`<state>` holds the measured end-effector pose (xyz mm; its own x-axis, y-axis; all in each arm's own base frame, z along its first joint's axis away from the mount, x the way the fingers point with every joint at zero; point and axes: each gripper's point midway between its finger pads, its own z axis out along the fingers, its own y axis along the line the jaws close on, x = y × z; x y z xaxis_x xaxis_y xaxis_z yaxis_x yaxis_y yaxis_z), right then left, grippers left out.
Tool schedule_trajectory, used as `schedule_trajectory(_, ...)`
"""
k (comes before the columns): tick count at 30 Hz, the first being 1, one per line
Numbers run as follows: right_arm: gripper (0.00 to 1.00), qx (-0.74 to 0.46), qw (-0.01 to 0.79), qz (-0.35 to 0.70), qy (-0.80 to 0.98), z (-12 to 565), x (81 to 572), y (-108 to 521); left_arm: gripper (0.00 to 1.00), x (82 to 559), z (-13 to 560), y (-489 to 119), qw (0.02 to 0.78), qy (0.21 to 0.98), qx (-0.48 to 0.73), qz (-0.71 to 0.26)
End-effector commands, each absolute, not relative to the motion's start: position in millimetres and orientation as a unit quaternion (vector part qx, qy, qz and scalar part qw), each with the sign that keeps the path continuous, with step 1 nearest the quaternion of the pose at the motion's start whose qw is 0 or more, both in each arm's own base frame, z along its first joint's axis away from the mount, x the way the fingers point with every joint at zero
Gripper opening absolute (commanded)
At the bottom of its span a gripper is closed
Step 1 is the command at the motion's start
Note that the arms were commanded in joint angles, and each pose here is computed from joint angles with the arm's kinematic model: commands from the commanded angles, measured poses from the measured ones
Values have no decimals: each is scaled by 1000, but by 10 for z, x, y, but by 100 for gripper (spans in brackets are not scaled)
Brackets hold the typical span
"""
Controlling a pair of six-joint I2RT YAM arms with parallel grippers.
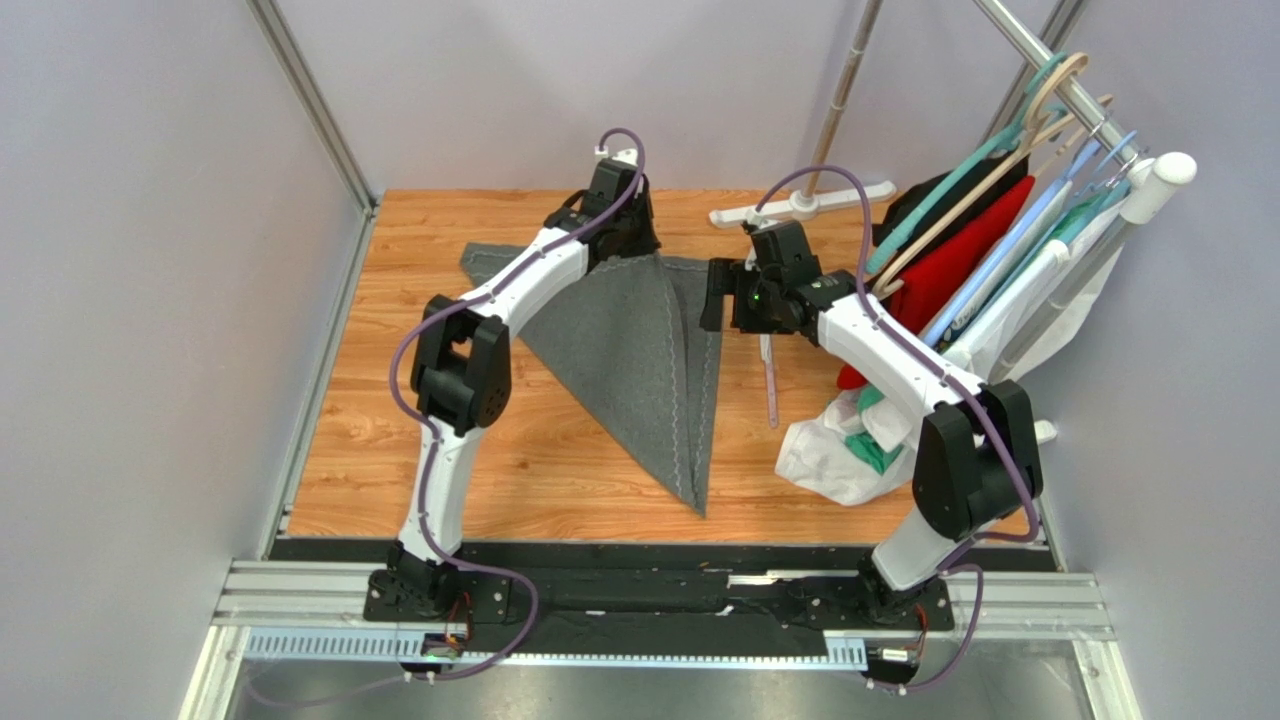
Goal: Fold the napkin, place the utensils inside, and roll it up
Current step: Fold the napkin
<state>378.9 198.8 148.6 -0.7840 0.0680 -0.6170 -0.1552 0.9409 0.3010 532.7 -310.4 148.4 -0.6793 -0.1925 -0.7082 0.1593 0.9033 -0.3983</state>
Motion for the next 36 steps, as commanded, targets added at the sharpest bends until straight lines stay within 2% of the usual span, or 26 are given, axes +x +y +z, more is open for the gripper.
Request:
schedule_trajectory(1,88,-27,340,163,926,1542,3910,1975,0,5375,1532,-3241,405,885,34,-225)
schedule_trajectory(12,88,-19,335,158,929,1456,3964,1931,0,5421,1624,-3631,427,863,107,-247)
schedule_trajectory(31,88,-12,329,152,932,1372,3967,1878,0,5488,1293,-3952,405,861,127,-281)
schedule_trajectory(36,88,-12,326,151,933,1336,3976,1880,0,5511,1420,-4011,414,851,116,-301)
